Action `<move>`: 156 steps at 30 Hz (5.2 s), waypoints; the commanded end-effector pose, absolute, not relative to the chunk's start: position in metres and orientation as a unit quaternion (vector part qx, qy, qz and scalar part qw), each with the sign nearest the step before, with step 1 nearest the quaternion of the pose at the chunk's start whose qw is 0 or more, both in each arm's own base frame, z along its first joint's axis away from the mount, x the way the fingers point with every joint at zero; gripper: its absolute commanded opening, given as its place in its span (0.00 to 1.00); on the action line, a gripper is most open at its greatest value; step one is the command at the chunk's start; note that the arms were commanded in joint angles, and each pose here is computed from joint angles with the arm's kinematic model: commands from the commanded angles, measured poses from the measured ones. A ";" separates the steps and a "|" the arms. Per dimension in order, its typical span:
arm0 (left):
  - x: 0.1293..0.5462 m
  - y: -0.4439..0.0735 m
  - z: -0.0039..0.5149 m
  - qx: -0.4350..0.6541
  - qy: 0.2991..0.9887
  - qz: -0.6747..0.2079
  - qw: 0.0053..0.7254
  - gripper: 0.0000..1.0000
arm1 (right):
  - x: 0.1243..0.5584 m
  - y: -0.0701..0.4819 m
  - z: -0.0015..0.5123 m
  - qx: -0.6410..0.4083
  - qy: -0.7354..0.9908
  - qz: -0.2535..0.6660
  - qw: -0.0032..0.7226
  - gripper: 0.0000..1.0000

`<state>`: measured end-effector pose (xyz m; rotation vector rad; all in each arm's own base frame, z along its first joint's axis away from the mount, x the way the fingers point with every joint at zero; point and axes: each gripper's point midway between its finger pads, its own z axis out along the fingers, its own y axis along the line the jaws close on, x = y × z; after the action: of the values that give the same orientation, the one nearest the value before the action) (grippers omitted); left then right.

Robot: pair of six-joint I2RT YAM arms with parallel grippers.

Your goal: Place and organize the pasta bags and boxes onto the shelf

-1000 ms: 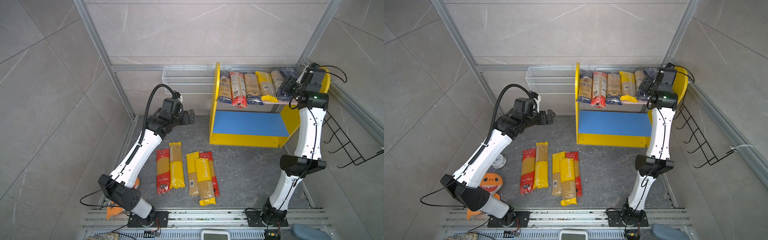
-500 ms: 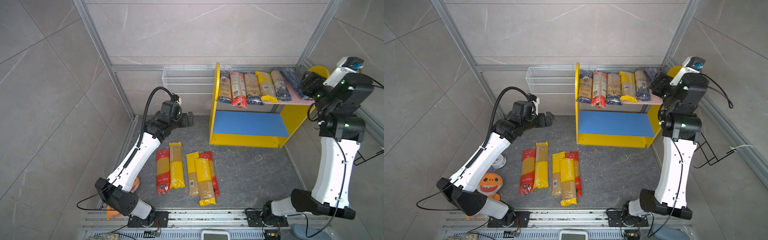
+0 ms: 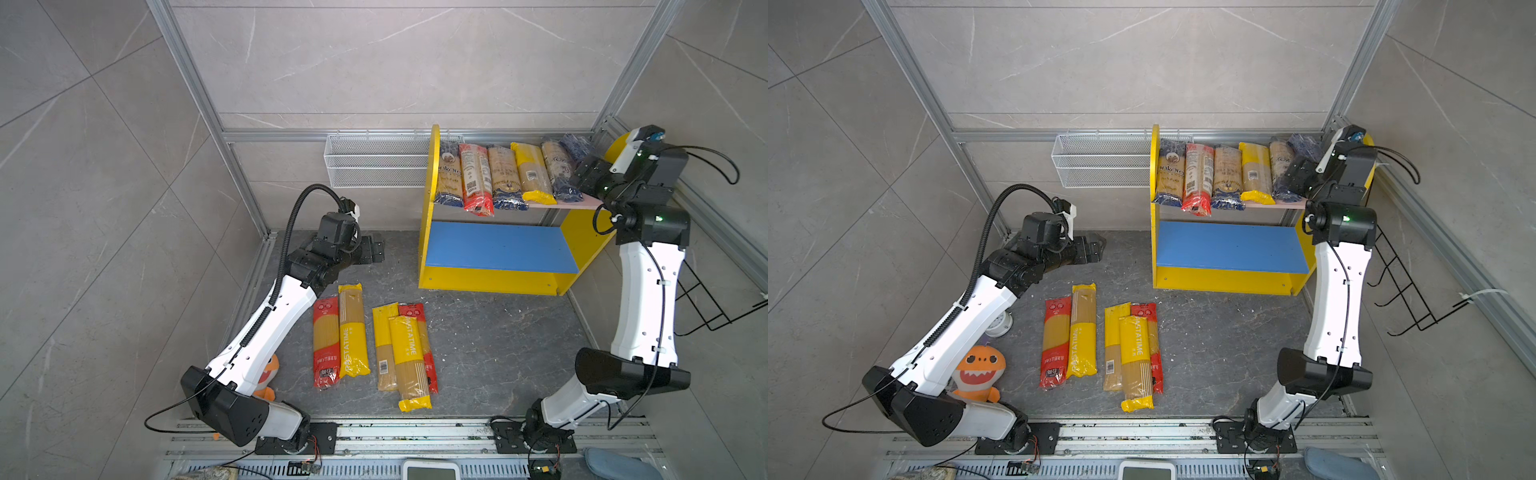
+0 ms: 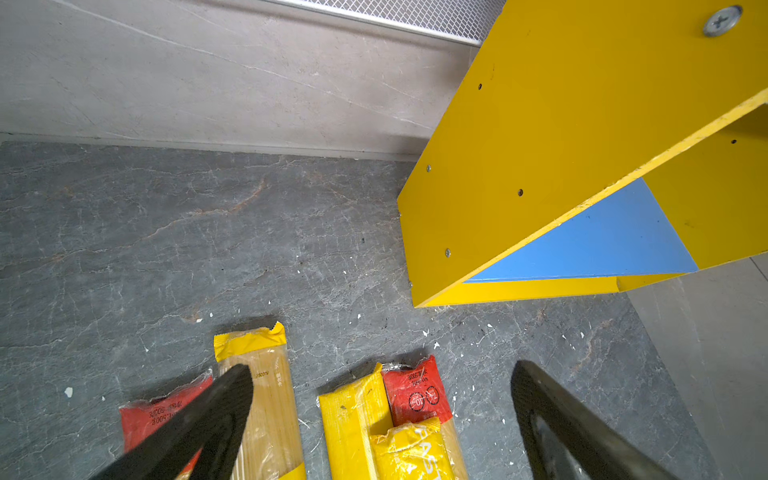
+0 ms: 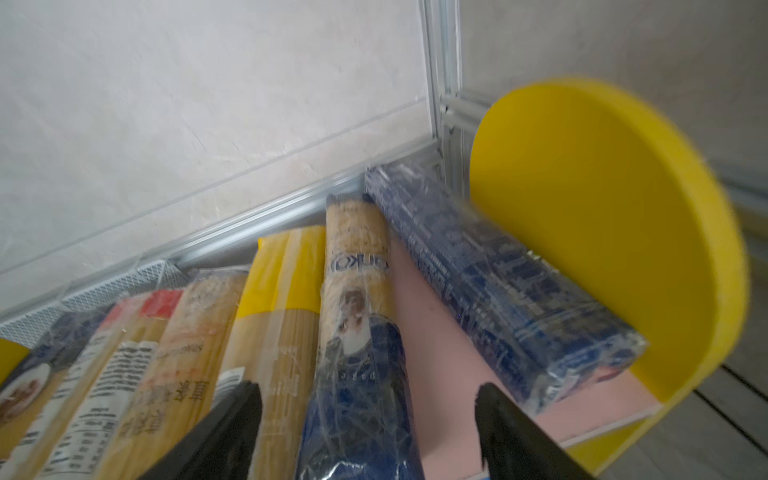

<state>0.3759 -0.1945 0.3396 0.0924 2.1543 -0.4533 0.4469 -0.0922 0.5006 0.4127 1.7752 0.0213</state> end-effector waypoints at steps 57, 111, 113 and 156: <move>0.372 -0.197 0.361 0.053 0.856 -0.196 0.475 1.00 | 0.433 -0.078 0.460 0.234 0.780 0.245 0.526 0.06; 0.384 -0.211 0.359 0.072 0.859 -0.208 0.463 1.00 | 0.419 -0.077 0.469 0.234 0.796 0.165 0.534 0.06; 0.383 -0.211 0.361 0.073 0.858 -0.207 0.465 1.00 | 0.418 -0.080 0.461 0.240 0.802 0.152 0.525 0.06; 0.354 -0.179 0.354 0.054 0.861 -0.174 0.475 1.00 | 0.335 0.046 0.446 0.103 0.856 0.142 0.486 1.00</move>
<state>0.3661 -0.1930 0.3403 0.1453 2.1503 -0.4503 0.3437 0.0356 0.4653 0.2533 2.0411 0.3852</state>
